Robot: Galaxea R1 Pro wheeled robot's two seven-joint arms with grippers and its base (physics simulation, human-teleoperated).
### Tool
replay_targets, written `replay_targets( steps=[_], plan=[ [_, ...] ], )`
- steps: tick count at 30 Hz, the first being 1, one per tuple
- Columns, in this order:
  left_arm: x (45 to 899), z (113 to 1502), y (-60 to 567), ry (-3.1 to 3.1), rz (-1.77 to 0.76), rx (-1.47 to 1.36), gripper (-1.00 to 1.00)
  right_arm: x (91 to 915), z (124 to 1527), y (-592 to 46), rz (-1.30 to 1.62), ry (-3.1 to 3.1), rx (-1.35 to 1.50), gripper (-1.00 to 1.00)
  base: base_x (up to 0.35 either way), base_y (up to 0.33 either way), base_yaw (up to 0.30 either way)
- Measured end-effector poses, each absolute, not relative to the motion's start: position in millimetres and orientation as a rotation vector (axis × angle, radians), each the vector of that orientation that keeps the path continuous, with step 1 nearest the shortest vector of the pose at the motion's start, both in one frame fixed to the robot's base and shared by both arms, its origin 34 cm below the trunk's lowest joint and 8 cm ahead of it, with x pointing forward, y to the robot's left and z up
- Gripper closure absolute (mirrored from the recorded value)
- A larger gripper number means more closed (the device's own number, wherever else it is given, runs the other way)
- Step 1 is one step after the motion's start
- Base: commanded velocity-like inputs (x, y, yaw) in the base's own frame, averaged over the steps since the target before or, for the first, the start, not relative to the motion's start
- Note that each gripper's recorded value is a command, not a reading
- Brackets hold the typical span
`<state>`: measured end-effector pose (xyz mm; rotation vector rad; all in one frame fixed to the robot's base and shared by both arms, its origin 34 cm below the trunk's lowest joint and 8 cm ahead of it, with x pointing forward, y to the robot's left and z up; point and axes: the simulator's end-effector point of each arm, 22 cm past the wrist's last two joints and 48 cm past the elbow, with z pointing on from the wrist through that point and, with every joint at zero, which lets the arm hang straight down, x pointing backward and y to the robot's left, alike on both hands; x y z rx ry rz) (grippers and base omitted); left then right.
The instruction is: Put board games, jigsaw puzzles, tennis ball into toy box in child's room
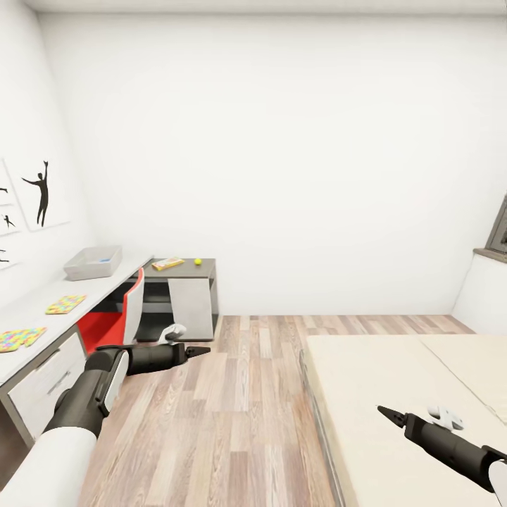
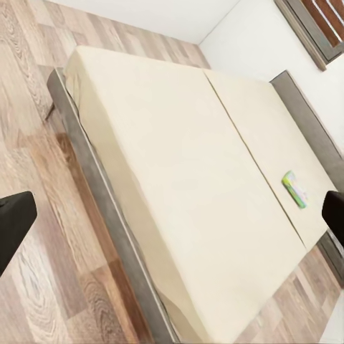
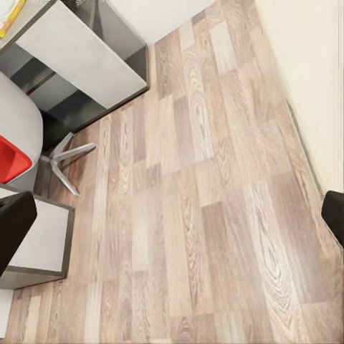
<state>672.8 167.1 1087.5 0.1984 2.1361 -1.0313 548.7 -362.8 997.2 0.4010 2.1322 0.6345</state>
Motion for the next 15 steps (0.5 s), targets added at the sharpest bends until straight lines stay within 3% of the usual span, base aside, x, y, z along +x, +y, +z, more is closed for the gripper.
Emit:
replay_targets(
  steps=[15],
  plan=[
    [672.9,1087.4,167.1,2.136,-1.031,0.198,-1.00,548.5,996.7,-363.0,0.634,2.133,0.402,-1.00,0.000,-0.286,0.000]
  ],
)
